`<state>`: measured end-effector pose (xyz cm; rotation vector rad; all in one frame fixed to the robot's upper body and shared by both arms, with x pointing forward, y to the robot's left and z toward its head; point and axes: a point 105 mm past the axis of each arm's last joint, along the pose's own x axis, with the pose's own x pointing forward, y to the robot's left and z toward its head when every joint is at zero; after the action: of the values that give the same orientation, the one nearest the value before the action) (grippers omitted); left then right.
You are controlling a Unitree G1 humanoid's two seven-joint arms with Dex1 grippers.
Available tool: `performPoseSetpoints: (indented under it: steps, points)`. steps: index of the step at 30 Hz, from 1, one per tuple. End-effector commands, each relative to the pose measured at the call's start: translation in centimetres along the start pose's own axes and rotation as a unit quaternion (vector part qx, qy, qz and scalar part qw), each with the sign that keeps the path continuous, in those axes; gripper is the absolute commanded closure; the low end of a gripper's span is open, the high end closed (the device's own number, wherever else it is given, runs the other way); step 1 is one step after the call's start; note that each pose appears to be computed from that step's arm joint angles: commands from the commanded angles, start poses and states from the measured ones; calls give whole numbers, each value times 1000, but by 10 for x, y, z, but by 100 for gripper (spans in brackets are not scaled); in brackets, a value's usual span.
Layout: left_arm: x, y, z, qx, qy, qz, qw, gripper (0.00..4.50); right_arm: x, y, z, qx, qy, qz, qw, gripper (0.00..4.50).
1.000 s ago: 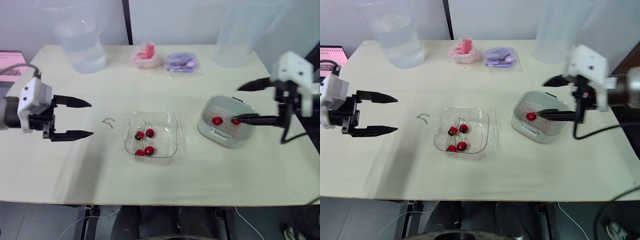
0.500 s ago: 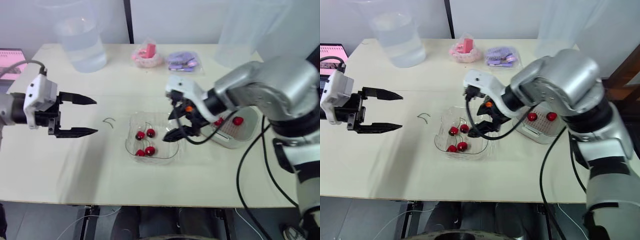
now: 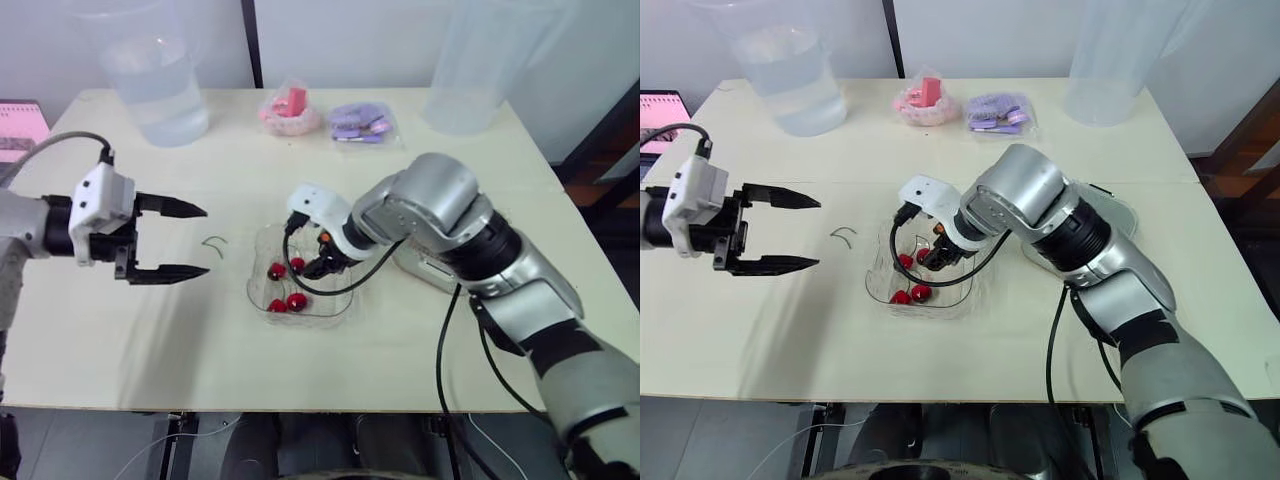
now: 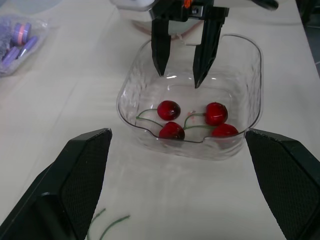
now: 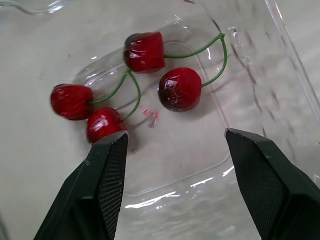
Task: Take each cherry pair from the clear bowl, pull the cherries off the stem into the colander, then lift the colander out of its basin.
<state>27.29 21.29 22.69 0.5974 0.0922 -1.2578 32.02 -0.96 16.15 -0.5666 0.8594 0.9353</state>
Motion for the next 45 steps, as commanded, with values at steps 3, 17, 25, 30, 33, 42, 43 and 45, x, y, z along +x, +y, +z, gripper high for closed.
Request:
performPoseSetpoints:
  steps: [3, 17, 25, 30, 33, 42, 43, 45]
  points:
    - [-3, 2, 11, 25, -8, 17, 1000, 0, 8, 5, 11, 8, -8, -10, 1000, 123]
    - [-2, -3, 13, 17, -7, 28, 999, 0, 32, 6, 19, 34, -13, -29, 999, 123]
    - [-2, -3, 14, 14, -7, 36, 999, 0, 38, 4, 19, 42, -14, -28, 999, 123]
    - [-1, -2, 15, 14, -8, 39, 999, 0, 38, 7, 16, 41, -9, -18, 999, 292]
    - [-1, -2, 15, 15, -9, 40, 999, 0, 23, 9, 22, 38, -17, -3, 999, 367]
    - [0, 5, 19, 16, -18, 44, 999, 0, -20, 8, 28, -17, -62, 13, 998, 367]
    - [1, 6, 20, 16, -20, 45, 999, 0, -26, 10, 26, -31, -67, 17, 997, 367]
    - [1, 7, 20, 16, -21, 45, 999, 0, -33, 11, 23, -44, -71, 19, 996, 367]
